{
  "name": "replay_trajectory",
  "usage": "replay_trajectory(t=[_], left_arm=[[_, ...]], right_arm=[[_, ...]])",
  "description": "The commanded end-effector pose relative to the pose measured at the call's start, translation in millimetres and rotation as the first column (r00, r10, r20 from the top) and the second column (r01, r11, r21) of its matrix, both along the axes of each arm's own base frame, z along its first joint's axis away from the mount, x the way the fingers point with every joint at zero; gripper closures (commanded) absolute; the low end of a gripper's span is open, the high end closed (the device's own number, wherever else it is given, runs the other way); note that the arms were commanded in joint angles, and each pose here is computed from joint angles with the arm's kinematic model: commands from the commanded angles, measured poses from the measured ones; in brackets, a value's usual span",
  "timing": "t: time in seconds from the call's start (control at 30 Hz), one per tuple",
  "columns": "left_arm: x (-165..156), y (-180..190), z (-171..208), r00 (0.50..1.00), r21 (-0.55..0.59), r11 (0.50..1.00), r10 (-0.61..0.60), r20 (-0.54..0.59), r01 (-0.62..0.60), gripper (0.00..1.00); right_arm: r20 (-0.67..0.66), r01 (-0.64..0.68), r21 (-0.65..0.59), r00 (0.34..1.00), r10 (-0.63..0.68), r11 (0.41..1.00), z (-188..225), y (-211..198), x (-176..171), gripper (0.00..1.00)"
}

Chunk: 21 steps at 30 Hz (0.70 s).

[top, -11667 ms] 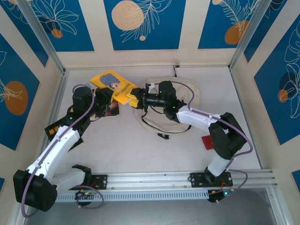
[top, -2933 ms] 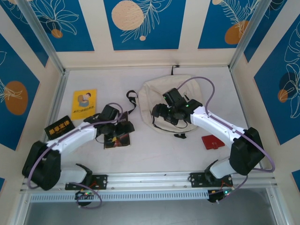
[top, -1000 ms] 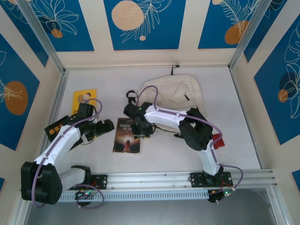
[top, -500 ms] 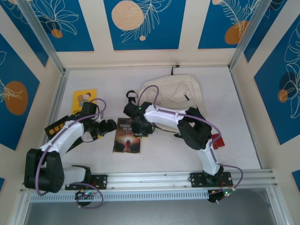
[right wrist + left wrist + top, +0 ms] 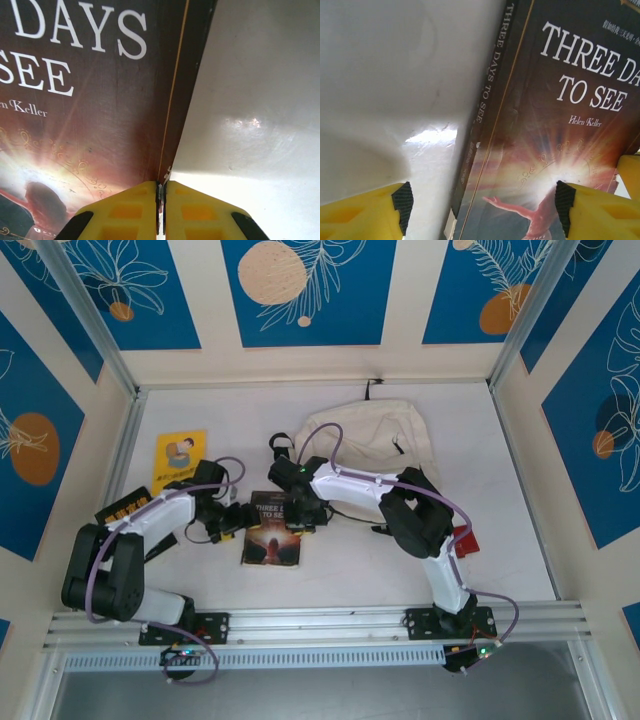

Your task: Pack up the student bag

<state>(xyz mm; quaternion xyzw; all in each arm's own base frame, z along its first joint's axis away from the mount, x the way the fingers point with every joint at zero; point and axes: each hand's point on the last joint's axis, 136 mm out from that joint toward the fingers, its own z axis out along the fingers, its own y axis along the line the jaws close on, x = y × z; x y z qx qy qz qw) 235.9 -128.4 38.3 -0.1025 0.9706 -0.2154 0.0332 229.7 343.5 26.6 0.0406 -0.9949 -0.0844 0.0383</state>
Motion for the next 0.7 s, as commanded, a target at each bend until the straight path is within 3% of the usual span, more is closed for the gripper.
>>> replay_trajectory(t=[0.0, 0.2, 0.4, 0.67], left_arm=[[-1.5, -8.6, -5.1, 0.999, -0.012, 0.999, -0.050, -0.004, 0.050, 0.29], [-2.0, -16.7, -7.8, 0.997, -0.020, 0.997, -0.076, -0.008, 0.076, 0.44], [-0.2, -32.3, 1.3, 0.995, -0.113, 0.988, -0.104, 0.007, 0.104, 0.45], [5.4, -62.4, 51.1, 0.985, -0.324, 0.934, -0.114, 0.130, 0.151, 0.45]], right_arm=[[-0.049, -0.007, -0.085, 0.999, 0.003, 0.996, -35.1, -18.5, -9.2, 0.89], [-0.057, 0.001, -0.087, 0.998, -0.006, 0.996, -38.6, -20.7, -10.8, 0.89], [-0.062, -0.001, -0.076, 0.998, -0.004, 0.997, -39.6, -20.4, -11.2, 0.94], [-0.071, 0.003, -0.003, 0.997, -0.003, 1.000, -36.0, -13.3, -11.2, 0.94]])
